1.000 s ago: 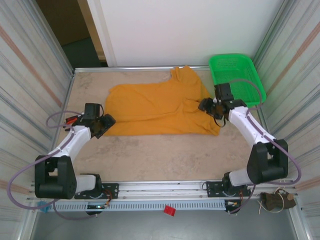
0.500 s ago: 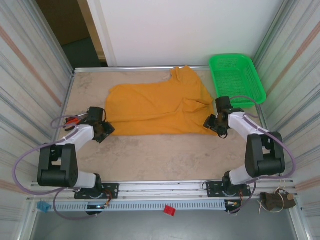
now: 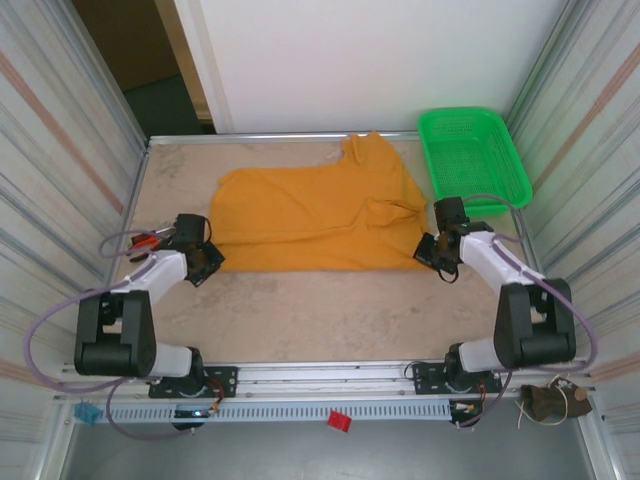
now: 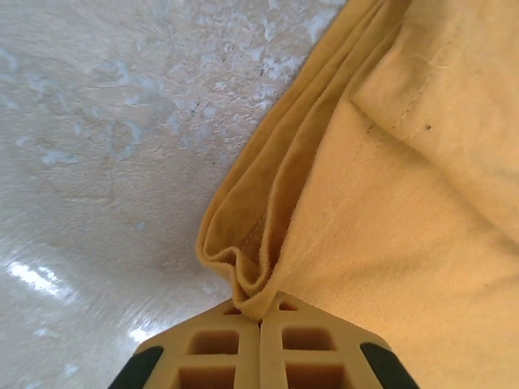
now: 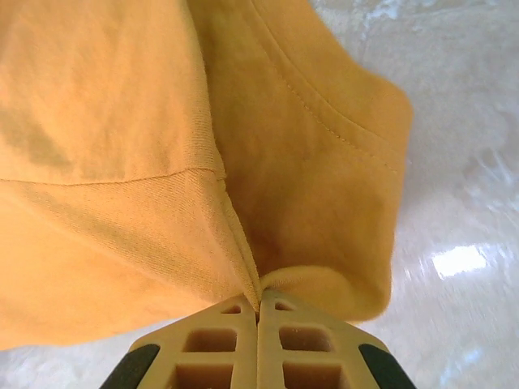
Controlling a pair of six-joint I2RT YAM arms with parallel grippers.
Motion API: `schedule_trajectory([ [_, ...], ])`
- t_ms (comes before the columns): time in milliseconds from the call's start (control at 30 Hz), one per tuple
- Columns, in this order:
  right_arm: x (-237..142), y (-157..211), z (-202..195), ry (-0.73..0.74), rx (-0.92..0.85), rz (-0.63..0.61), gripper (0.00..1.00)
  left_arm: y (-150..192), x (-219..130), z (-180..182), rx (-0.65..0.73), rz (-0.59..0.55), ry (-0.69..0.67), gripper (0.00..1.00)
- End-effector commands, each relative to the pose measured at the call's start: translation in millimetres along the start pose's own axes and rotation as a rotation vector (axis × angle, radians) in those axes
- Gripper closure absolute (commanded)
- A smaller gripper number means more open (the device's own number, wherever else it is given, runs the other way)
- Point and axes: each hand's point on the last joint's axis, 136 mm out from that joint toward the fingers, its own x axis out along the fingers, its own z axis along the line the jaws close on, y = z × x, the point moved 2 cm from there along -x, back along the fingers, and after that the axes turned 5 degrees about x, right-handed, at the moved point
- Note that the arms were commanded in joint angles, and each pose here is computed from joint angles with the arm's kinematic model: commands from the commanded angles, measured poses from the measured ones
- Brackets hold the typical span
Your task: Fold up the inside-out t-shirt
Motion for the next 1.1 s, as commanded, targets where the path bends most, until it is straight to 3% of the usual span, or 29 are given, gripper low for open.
schedule_trajectory([
  [0, -14.0, 18.3, -20.8, 0.041, 0.080, 0.030, 1.00, 9.9, -13.6, 21.2, -0.034, -0.008, -0.065, 1.00],
  [300, -23.1, 37.0, -50.6, 0.067, 0.217, 0.053, 1.00, 35.0, -33.6, 41.7, -0.122, -0.015, -0.065, 0.99],
  [367, -22.5, 38.3, -52.7, 0.070, 0.220, 0.053, 1.00, 32.4, -40.1, 43.7, -0.108, -0.038, -0.072, 0.60],
  [400, -21.3, 38.7, -52.7, 0.068, 0.220, 0.054, 1.00, 27.7, -44.5, 43.4, -0.100, -0.061, -0.071, 0.48],
  [433, -19.6, 38.7, -52.8, 0.069, 0.221, 0.057, 1.00, 21.2, -48.5, 40.7, -0.087, -0.084, -0.061, 0.44],
  [533, -14.2, 38.8, -51.6, 0.066, 0.217, 0.069, 1.00, 1.7, -52.5, 27.3, -0.058, -0.108, -0.013, 0.45],
  [667, -9.7, 38.0, -50.7, 0.061, 0.216, 0.073, 1.00, -12.9, -43.7, 3.8, -0.043, -0.056, 0.042, 0.50],
  [800, -7.0, 39.1, -51.8, 0.061, 0.214, 0.070, 1.00, -12.7, -31.9, -13.6, -0.050, -0.031, 0.077, 0.57],
  [1067, -6.0, 39.4, -52.0, 0.056, 0.207, 0.064, 1.00, 0.2, -14.4, -9.5, -0.027, -0.004, 0.011, 0.56],
])
